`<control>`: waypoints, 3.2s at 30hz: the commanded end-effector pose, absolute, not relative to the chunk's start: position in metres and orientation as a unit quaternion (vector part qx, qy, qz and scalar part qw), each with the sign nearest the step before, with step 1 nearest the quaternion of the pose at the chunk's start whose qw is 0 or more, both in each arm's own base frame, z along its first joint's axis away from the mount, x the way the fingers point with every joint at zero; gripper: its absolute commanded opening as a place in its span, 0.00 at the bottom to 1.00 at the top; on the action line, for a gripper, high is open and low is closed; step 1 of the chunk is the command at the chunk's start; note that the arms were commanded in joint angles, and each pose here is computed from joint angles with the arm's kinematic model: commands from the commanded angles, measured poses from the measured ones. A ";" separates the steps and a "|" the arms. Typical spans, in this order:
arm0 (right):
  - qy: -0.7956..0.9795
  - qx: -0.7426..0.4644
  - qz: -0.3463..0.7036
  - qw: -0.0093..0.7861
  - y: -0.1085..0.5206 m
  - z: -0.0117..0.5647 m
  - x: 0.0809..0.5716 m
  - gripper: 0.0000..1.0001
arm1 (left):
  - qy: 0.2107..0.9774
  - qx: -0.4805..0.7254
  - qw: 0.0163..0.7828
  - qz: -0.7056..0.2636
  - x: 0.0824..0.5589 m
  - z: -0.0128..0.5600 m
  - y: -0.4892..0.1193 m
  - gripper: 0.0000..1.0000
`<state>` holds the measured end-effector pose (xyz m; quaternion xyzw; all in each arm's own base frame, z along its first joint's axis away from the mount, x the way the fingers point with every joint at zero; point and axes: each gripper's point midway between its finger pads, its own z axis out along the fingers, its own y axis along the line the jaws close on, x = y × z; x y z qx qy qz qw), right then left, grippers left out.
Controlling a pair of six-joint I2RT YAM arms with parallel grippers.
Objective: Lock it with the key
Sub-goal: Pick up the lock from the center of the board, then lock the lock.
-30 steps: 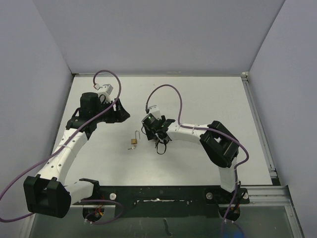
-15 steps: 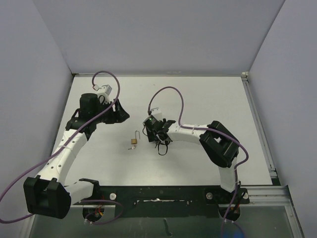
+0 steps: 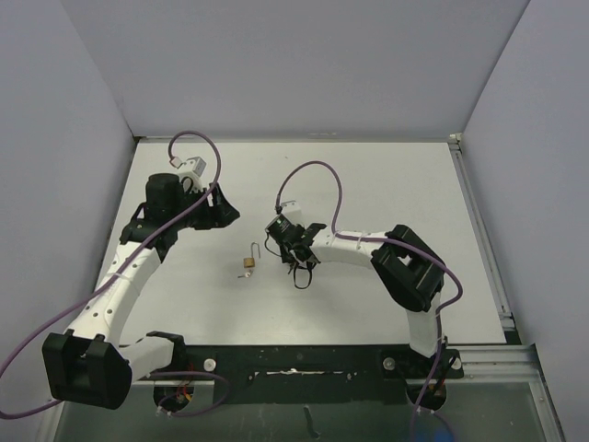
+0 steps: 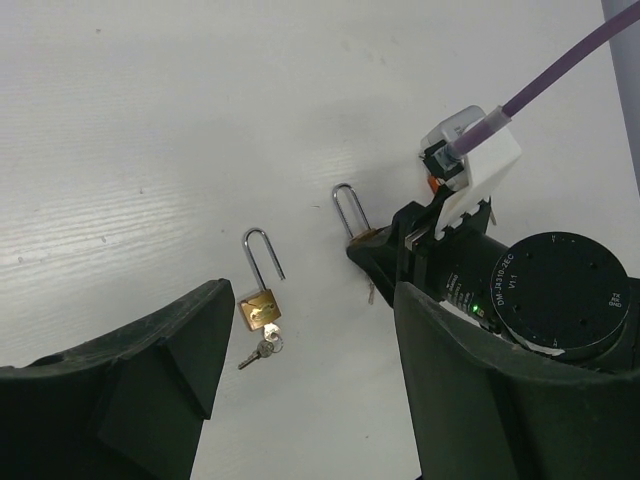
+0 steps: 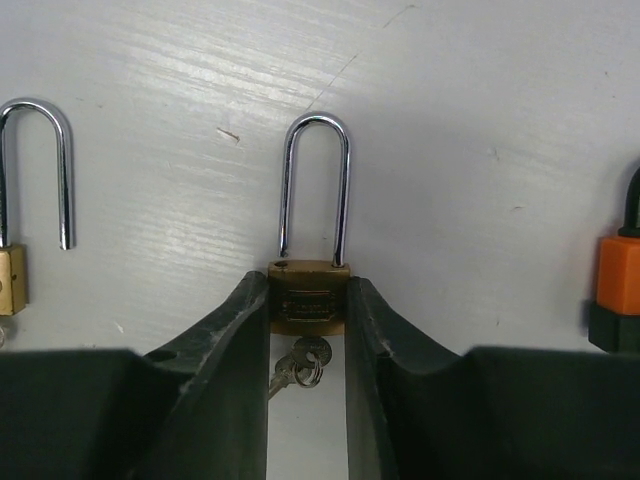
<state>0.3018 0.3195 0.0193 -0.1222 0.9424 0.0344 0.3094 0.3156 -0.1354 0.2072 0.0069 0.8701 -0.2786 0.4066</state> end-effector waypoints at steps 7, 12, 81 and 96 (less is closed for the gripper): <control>0.873 -0.240 0.080 0.418 0.329 0.126 0.329 0.00 | 0.833 0.033 0.475 -0.281 0.341 0.266 -0.137 0.64; 0.814 -0.242 0.183 0.495 0.324 0.209 0.348 0.00 | 0.813 0.044 0.504 -0.290 0.351 0.298 -0.141 0.63; 0.480 -0.382 0.549 0.568 0.278 0.392 0.223 0.00 | 0.579 0.445 0.422 -0.537 0.253 0.406 -0.295 0.35; 0.471 -0.386 0.556 0.565 0.281 0.396 0.220 0.00 | 0.583 0.426 0.446 -0.529 0.261 0.403 -0.295 0.53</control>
